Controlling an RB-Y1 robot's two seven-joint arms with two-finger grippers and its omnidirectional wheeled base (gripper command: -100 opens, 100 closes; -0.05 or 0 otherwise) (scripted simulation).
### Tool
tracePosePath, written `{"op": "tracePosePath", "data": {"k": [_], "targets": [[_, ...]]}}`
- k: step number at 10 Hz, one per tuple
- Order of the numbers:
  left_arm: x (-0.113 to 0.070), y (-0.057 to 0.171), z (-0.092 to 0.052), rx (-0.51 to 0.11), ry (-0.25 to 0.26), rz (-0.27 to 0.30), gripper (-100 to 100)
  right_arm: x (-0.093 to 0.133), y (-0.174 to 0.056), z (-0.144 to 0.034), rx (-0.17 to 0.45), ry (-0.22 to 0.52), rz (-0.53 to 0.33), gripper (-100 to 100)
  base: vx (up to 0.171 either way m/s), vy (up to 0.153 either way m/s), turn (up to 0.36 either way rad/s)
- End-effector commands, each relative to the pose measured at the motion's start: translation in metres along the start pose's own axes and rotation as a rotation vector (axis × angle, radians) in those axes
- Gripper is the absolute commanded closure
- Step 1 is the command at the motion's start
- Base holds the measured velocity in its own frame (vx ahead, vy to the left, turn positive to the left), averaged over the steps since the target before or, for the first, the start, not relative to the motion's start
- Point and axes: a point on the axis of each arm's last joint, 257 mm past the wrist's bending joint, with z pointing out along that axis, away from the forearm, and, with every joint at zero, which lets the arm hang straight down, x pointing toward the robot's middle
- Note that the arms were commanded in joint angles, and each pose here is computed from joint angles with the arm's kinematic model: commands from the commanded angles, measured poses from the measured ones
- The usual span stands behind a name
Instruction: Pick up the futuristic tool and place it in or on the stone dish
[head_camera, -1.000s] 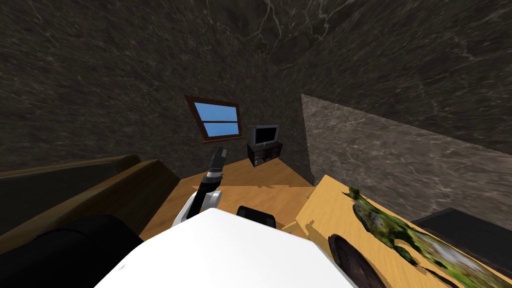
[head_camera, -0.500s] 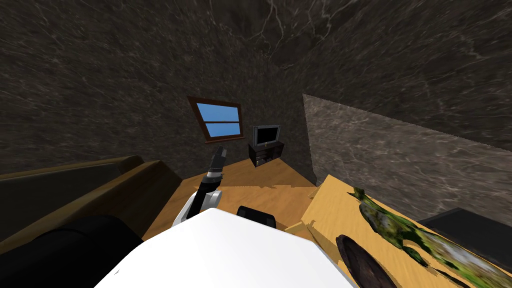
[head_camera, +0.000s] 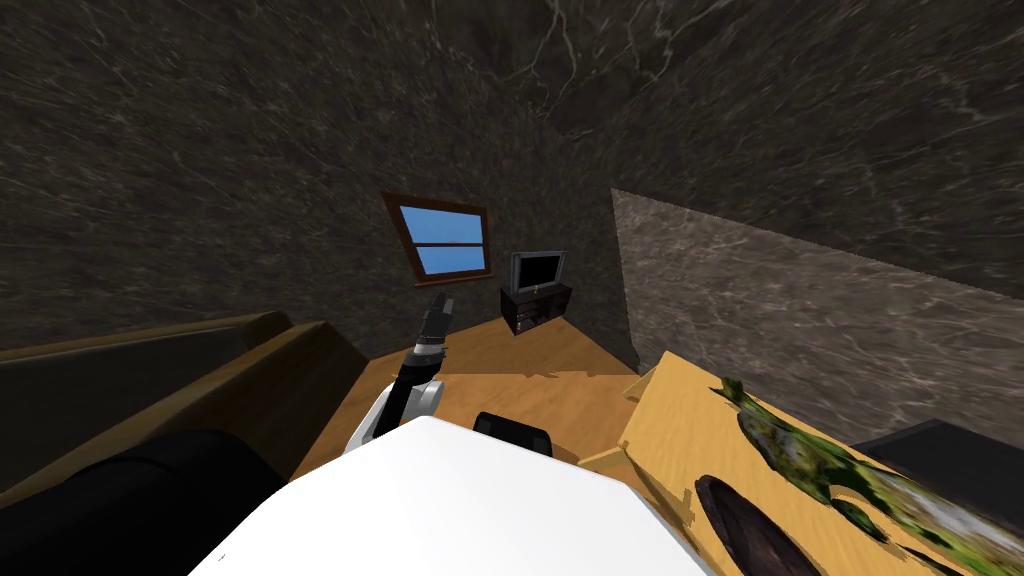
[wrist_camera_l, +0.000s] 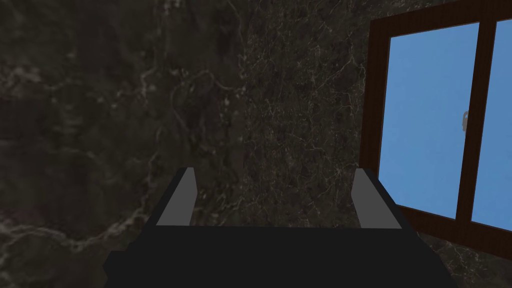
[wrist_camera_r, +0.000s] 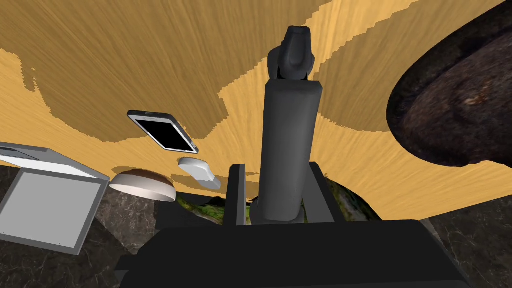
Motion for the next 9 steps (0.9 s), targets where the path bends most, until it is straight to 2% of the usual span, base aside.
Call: {"op": "tracePosePath", "data": {"k": [1, 4, 9], "targets": [[0.0, 0.0, 0.0, 0.0, 0.0, 0.0, 0, -0.012, -0.008, -0.005, 0.014, -0.01, -0.006, 100, 0.005, 0.07, 0.008], [0.0, 0.0, 0.0, 0.0, 0.0, 0.0, 0, -0.039, -0.015, -0.015, 0.017, -0.029, -0.012, 100, 0.035, 0.123, 0.005], [0.0, 0.0, 0.0, 0.0, 0.0, 0.0, 0, -0.07, -0.007, -0.027, -0.021, -0.047, -0.017, 100, 0.059, 0.098, 0.0]]}}
